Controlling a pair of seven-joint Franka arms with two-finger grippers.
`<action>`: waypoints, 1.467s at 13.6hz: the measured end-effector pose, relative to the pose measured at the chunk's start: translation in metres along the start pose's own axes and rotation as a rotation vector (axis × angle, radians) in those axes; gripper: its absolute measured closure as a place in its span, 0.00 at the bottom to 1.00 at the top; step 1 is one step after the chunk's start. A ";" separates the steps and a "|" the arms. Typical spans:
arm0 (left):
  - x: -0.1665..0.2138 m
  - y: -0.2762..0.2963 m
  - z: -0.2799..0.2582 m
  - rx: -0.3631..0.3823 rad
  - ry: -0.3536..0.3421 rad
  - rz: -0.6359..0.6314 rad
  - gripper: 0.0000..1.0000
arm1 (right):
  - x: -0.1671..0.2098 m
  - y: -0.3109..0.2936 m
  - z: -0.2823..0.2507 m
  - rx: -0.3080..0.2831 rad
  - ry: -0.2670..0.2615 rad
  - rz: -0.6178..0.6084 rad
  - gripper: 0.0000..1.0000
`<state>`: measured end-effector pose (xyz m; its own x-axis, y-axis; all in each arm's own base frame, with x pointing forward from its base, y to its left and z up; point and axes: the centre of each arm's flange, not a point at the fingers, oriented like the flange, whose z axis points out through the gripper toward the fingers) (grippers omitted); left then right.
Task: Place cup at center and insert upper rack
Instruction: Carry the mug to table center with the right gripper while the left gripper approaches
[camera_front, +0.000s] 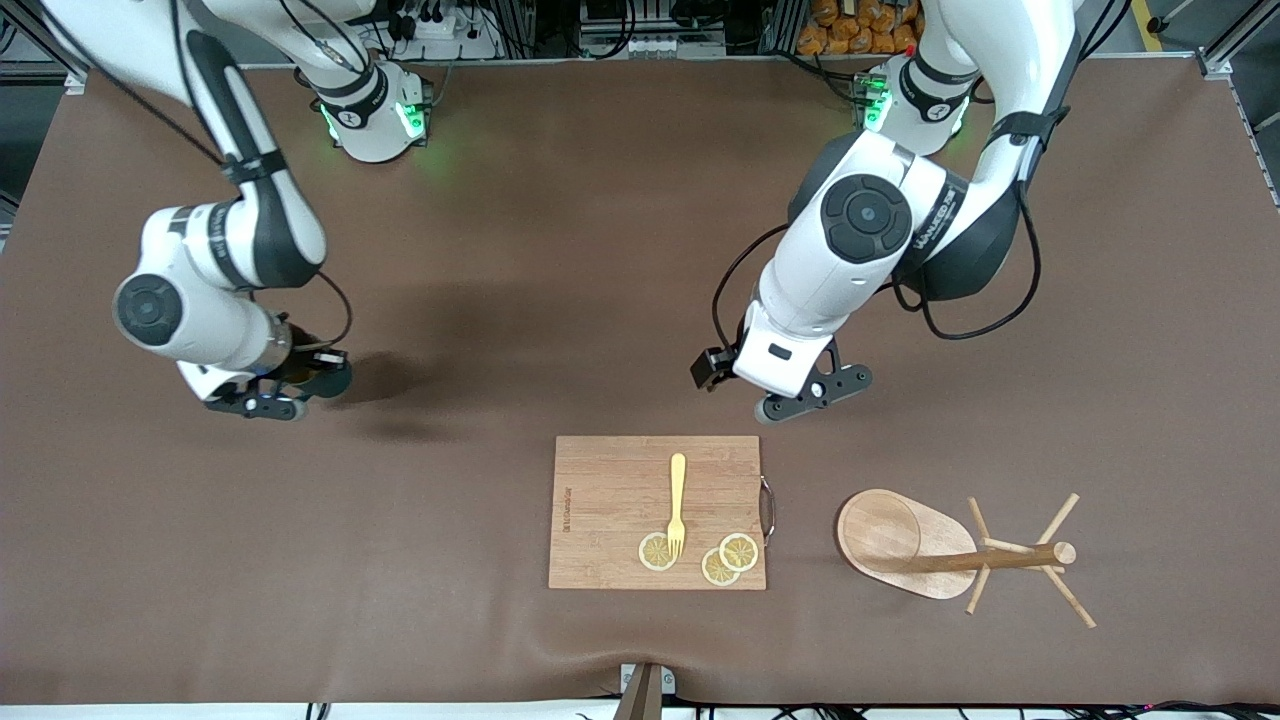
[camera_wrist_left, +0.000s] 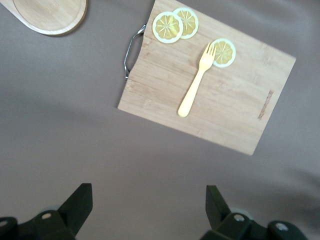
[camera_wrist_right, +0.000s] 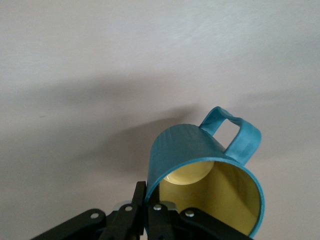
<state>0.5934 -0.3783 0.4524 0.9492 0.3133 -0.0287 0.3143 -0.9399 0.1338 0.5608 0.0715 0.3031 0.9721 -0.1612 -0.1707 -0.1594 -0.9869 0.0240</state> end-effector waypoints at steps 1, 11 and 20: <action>-0.004 0.000 -0.002 0.017 -0.009 0.042 0.00 | -0.008 -0.022 -0.004 0.008 -0.001 0.025 0.96; -0.044 -0.094 -0.046 0.145 -0.089 0.309 0.00 | -0.103 -0.239 -0.045 0.132 0.002 0.359 0.96; -0.043 -0.121 -0.047 0.156 -0.106 0.383 0.00 | -0.144 -0.394 0.003 0.218 -0.003 0.696 0.96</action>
<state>0.5137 -0.2716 0.4839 0.9916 -0.0704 -0.1087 -0.0705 -0.9975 0.0029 0.4835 0.4837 0.3153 0.6324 -0.7509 -0.1905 -0.7716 -0.6324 -0.0687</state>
